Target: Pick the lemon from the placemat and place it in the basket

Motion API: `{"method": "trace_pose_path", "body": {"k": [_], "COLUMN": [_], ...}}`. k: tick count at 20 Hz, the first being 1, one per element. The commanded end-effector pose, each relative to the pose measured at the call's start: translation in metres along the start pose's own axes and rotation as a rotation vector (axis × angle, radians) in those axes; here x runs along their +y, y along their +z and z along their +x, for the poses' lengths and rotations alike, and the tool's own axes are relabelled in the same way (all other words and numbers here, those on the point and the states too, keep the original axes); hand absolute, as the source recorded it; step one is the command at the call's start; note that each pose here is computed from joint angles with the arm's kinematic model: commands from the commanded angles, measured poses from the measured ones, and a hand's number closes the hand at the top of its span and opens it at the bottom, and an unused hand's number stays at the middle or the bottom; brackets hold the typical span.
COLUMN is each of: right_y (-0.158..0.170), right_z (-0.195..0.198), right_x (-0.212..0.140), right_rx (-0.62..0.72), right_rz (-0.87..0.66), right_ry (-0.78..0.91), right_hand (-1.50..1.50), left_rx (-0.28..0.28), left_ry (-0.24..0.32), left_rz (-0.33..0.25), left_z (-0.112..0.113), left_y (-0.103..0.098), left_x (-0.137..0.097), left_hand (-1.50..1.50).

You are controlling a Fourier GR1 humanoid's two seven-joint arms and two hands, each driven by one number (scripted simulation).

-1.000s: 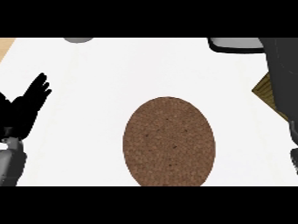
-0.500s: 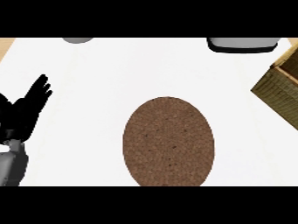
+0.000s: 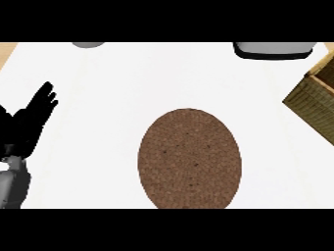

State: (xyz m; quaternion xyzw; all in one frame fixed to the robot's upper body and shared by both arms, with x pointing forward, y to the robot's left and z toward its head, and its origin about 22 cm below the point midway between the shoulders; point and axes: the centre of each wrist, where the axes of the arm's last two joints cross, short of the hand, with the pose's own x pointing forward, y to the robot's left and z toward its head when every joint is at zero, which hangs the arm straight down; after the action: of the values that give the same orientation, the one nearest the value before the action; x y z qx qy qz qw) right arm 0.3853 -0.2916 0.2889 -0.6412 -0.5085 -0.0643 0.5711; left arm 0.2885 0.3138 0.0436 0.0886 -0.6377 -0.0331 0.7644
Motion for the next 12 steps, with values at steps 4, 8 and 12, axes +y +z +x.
{"method": "trace_pose_path", "body": {"k": [4, 8, 12], "right_y": [-0.022, -0.017, -0.039], "right_z": [-0.048, -0.082, -0.082], "right_x": [0.000, 0.037, 0.013], "right_rx": [0.183, 0.146, 0.074], "right_rz": [-0.157, -0.099, -0.084], "right_ry": [-0.054, -0.017, -0.056], "right_hand": [-1.50, -1.50, -1.50], "left_rx": [-0.001, -0.013, 0.003], "left_ry": [-0.001, -0.007, -0.006], "left_rz": [-0.001, -0.007, -0.005], "left_z": [-0.010, 0.010, -0.011], "left_y": [0.003, 0.002, 0.011], "left_x": [0.000, -0.015, -0.008], "left_hand": [0.00, 0.00, 0.00]}}
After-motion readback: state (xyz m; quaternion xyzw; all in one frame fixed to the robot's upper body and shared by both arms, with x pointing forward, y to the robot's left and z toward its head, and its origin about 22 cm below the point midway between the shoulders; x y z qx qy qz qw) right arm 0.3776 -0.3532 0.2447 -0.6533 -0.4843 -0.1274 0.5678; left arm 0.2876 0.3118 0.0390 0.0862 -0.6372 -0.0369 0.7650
